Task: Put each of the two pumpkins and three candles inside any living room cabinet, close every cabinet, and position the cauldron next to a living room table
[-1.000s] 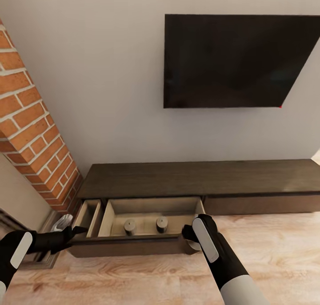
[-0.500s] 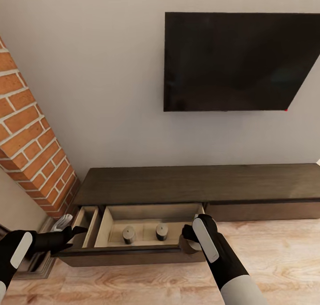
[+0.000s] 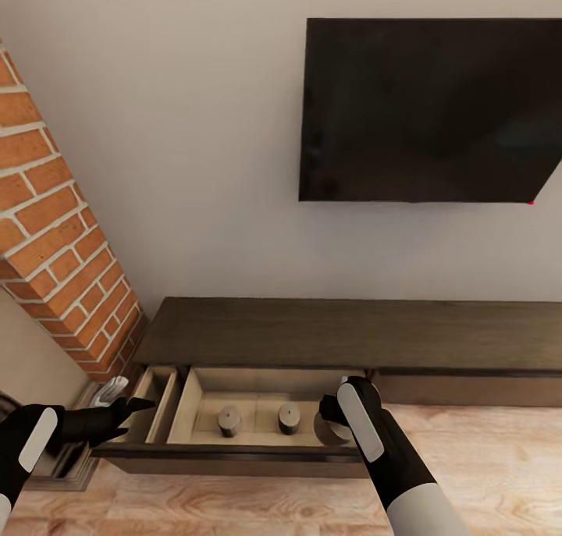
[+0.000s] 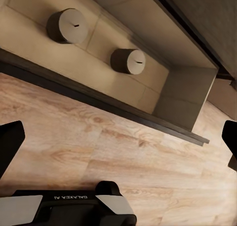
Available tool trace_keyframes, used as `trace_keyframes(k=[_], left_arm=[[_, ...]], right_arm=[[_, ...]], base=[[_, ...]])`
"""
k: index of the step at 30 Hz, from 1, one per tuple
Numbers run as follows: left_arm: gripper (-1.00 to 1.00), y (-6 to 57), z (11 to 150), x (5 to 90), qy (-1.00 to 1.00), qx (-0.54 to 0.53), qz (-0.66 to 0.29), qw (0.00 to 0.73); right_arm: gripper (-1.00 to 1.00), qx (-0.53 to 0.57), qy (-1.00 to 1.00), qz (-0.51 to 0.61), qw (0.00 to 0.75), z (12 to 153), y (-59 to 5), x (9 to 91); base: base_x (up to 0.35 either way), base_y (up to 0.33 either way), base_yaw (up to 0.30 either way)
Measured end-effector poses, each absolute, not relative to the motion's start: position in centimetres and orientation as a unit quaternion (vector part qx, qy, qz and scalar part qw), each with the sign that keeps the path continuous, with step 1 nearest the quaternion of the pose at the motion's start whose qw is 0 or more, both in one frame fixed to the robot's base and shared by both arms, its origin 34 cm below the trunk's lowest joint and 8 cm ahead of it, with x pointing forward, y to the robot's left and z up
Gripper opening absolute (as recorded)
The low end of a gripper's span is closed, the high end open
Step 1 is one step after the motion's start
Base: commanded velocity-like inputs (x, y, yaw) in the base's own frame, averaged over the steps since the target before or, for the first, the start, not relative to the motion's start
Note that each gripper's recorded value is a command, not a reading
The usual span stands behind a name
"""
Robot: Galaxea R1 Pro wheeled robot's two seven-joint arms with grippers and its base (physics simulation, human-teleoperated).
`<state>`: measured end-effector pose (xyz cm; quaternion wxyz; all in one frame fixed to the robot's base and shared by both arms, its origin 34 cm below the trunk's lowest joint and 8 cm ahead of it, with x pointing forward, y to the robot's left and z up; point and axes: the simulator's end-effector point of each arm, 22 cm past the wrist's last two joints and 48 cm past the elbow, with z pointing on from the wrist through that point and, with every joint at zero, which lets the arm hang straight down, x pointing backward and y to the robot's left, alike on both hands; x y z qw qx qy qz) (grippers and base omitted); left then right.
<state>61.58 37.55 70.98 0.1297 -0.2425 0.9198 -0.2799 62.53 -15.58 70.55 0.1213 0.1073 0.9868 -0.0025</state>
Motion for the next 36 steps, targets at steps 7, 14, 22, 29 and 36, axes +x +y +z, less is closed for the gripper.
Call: trace_keyframes(k=[7, 14, 22, 29, 36], left_arm=[[1.0, 37.4, 70.9, 61.6, 0.92, -0.241, -0.28, 0.129], [1.0, 37.4, 70.9, 61.6, 0.92, -0.241, -0.28, 0.129], [1.0, 37.4, 71.0, 61.6, 0.92, -0.242, -0.28, 0.13], [1.0, 37.5, 71.0, 61.6, 0.919, -0.243, -0.281, 0.13], [1.0, 37.5, 70.0, 61.7, 0.919, -0.243, -0.282, 0.131]], right_arm=[[-1.0, 0.107, 0.987, -0.003, 0.121, 70.5, -15.6, 62.5], [-1.0, 0.107, 0.987, -0.003, 0.122, 70.6, -15.6, 62.5], [-1.0, 0.107, 0.987, -0.003, 0.122, 70.6, -15.6, 62.5], [-1.0, 0.115, 0.985, -0.007, 0.13, 70.5, -15.9, 62.8], [-1.0, 0.132, 0.98, -0.012, 0.15, 69.5, -16.4, 63.6]], base=[[0.199, -0.024, 0.002], [0.14, -0.055, 0.0], [0.111, -0.005, 0.0], [0.019, 0.0, 0.0], [0.001, 0.0, 0.0]])
